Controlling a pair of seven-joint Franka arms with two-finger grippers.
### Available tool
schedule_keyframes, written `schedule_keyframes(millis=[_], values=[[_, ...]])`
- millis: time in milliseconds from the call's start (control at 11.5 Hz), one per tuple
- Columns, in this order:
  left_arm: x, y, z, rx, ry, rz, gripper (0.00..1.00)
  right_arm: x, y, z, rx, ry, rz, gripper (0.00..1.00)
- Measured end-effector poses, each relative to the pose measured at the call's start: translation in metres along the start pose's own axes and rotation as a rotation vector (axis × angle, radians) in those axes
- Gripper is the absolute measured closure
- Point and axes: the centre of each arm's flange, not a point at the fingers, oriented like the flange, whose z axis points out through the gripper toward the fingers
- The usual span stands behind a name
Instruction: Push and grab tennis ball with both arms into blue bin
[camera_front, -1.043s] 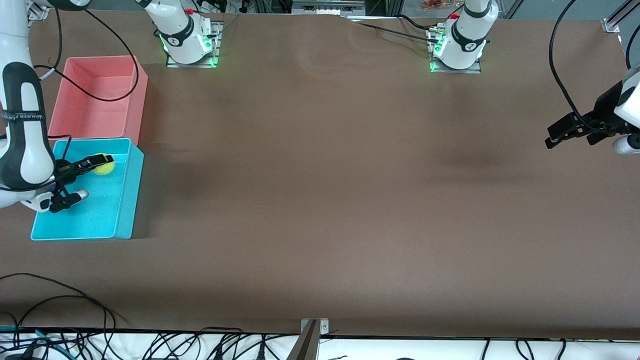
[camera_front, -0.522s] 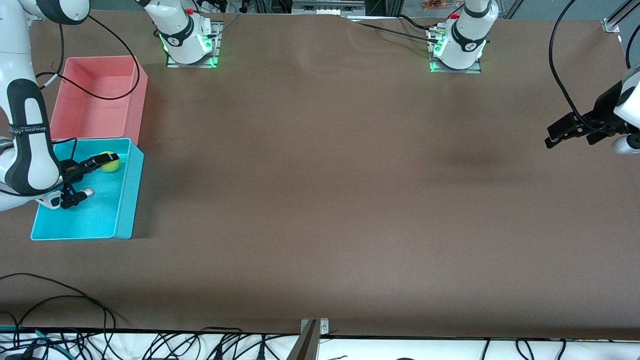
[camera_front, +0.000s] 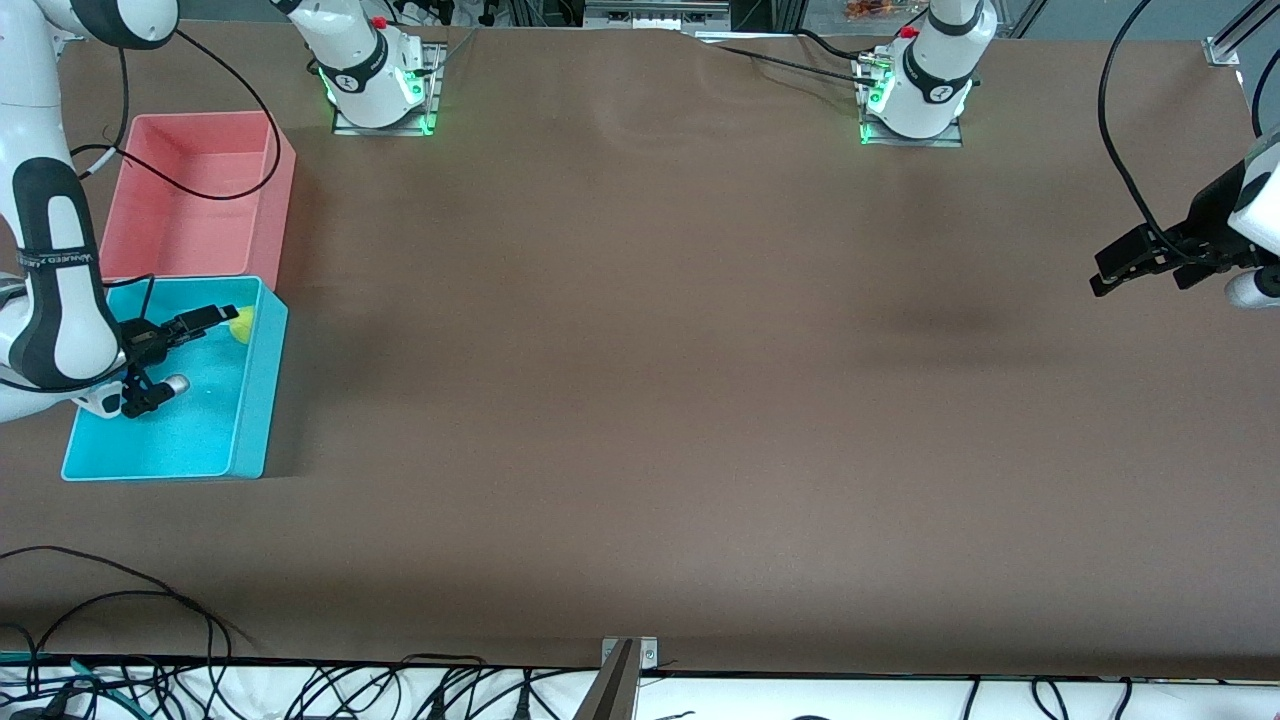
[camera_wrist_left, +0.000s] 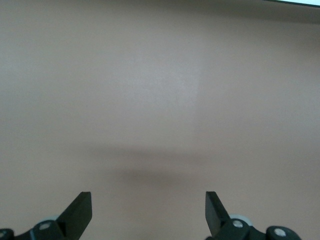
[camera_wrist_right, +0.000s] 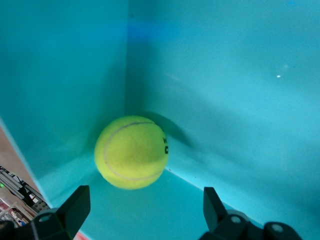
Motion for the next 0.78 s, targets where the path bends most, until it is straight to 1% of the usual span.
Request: schedule_keyframes(millis=[174, 348, 522, 783], values=[[0.000, 0.000, 0.000, 0.000, 0.000, 0.000, 0.00, 0.000, -0.003, -0.005, -0.007, 0.007, -0.004, 0.00], [0.000, -0.001, 0.000, 0.000, 0.001, -0.002, 0.00, 0.003, -0.013, -0.019, -0.023, 0.027, -0.016, 0.00], [-0.001, -0.002, 0.000, 0.001, -0.008, -0.004, 0.00, 0.006, -0.033, -0.045, -0.053, 0.063, -0.022, 0.00], [-0.003, -0.003, -0.002, 0.001, -0.009, -0.006, 0.00, 0.001, -0.073, -0.085, -0.079, 0.096, 0.010, 0.00]])
